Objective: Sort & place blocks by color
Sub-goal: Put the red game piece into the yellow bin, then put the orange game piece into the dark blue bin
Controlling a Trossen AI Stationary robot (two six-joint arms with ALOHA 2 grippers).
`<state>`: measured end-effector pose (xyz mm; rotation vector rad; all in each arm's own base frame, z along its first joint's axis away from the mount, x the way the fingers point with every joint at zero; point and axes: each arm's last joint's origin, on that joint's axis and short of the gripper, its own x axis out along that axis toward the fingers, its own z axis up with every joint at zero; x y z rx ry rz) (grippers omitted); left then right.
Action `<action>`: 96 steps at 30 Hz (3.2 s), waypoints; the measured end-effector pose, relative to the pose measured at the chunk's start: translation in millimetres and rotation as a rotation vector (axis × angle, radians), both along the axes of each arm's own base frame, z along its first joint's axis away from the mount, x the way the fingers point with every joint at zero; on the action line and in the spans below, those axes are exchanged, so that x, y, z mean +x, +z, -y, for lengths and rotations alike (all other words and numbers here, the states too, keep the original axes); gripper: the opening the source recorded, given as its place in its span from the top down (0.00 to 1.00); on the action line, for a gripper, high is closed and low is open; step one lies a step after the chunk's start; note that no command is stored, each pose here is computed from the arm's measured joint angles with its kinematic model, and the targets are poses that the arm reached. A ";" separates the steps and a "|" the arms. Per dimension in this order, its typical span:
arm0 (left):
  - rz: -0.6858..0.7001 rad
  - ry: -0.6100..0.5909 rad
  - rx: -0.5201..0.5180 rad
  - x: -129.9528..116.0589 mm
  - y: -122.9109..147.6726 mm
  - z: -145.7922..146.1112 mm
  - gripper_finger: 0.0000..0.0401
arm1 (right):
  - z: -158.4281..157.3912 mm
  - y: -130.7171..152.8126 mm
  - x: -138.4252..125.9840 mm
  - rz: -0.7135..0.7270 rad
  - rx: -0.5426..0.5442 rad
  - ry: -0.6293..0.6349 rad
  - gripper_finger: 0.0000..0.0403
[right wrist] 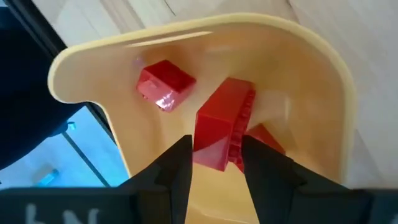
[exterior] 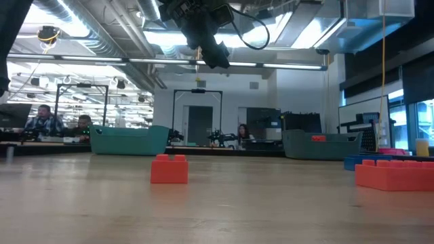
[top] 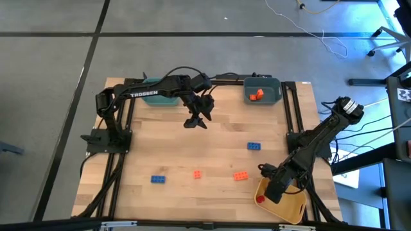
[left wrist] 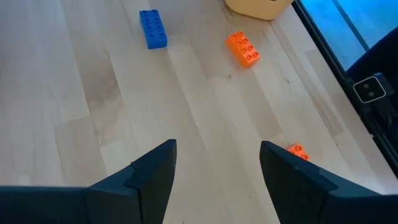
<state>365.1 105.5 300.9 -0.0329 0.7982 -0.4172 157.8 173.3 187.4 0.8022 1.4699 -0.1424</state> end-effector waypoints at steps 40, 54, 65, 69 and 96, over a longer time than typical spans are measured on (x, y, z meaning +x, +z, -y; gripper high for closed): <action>-0.425 0.162 0.077 -7.3 -21.4 87.1 0.44 | 85.8 187.0 -2.1 0.296 -0.646 -0.130 0.69; -0.404 0.183 0.093 -11.8 -76.3 178.8 0.44 | 100.1 190.0 1.2 0.294 -0.735 0.072 0.69; -0.276 0.352 0.130 -13.0 -80.2 228.6 0.44 | 100.1 189.9 1.2 0.295 -0.742 0.100 0.69; -0.273 0.357 0.124 -7.2 -90.1 233.3 0.44 | 99.8 189.7 1.6 0.297 -0.746 0.120 0.69; -0.342 0.383 0.131 3.9 -129.5 242.7 0.46 | 99.0 189.9 3.0 0.310 -0.745 0.137 0.69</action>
